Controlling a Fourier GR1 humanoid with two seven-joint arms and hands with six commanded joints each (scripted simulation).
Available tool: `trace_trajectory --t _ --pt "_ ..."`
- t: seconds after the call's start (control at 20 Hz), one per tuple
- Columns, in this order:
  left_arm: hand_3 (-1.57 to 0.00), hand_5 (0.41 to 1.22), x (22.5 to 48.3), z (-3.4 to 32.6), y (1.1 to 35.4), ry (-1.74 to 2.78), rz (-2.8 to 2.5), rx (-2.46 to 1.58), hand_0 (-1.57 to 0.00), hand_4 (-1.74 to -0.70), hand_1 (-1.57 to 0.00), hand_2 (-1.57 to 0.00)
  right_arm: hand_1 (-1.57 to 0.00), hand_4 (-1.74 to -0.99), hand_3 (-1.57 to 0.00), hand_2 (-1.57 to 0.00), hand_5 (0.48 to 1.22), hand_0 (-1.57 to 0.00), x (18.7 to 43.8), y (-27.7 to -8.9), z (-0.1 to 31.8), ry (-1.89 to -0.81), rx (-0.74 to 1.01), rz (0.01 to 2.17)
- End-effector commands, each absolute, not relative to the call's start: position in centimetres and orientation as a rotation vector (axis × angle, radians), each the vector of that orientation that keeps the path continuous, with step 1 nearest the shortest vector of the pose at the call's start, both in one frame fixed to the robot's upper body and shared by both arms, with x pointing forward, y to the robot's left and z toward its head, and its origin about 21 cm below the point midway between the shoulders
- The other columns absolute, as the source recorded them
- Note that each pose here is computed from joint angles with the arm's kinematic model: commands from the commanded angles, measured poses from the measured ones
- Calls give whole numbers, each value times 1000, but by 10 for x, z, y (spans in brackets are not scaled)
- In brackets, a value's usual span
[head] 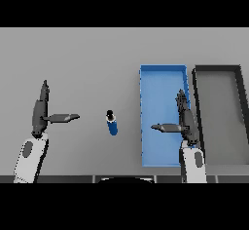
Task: Pick up the blue pipe and place it into the blue bin.
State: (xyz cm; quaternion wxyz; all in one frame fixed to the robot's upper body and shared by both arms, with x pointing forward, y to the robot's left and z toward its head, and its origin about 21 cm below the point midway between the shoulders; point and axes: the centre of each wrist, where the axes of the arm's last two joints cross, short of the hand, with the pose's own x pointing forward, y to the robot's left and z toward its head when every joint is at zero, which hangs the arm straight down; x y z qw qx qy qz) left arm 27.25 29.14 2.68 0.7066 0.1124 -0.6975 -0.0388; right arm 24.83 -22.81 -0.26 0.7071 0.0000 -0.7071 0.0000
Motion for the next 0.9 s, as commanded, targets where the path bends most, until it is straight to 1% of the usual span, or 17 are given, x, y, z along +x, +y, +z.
trace_trajectory --t 0.0,0.25,0.3,0.35,0.4,0.55,0.65,0.75,0.85 --pt "1 591 272 27 291 -1555 -86 250 1 -1074 1 1 1 -1225 1 1 617 1 248 -228 -3 -1571 0 -1" --pt "1 591 271 29 289 -1565 -92 247 1 -1074 1 1 1 -1225 1 1 617 1 246 -227 -4 -1569 1 -3" --pt "1 591 269 35 300 -1573 -278 174 1 -1074 1 1 1 -1225 1 1 617 1 240 -235 0 -1625 -30 119" --pt "1 590 269 41 310 -1574 -388 118 1 -1073 1 1 1 -1224 1 1 618 1 230 -234 2 -1660 -40 202" --pt "1 589 267 44 316 -1562 -449 89 1 -1074 1 1 1 -1225 1 1 618 1 224 -235 3 -1664 -44 245" --pt "1 591 265 42 324 -1529 -524 49 1 -1078 1 1 1 -1215 1 1 618 1 222 -236 9 -1641 -88 306" --pt "1 600 269 49 324 -1541 -536 49 1 -1080 1 1 1 -1196 1 1 609 1 222 -235 11 -1637 -109 319" --pt "1 605 262 47 323 -1544 -561 -8 1 -1086 1 1 1 -1185 1 1 597 1 221 -234 9 -1623 -125 317" --pt "1 583 255 46 317 -1532 -620 -86 1 -1096 1 1 1 -1187 1 1 600 1 224 -238 12 -1634 -128 329"
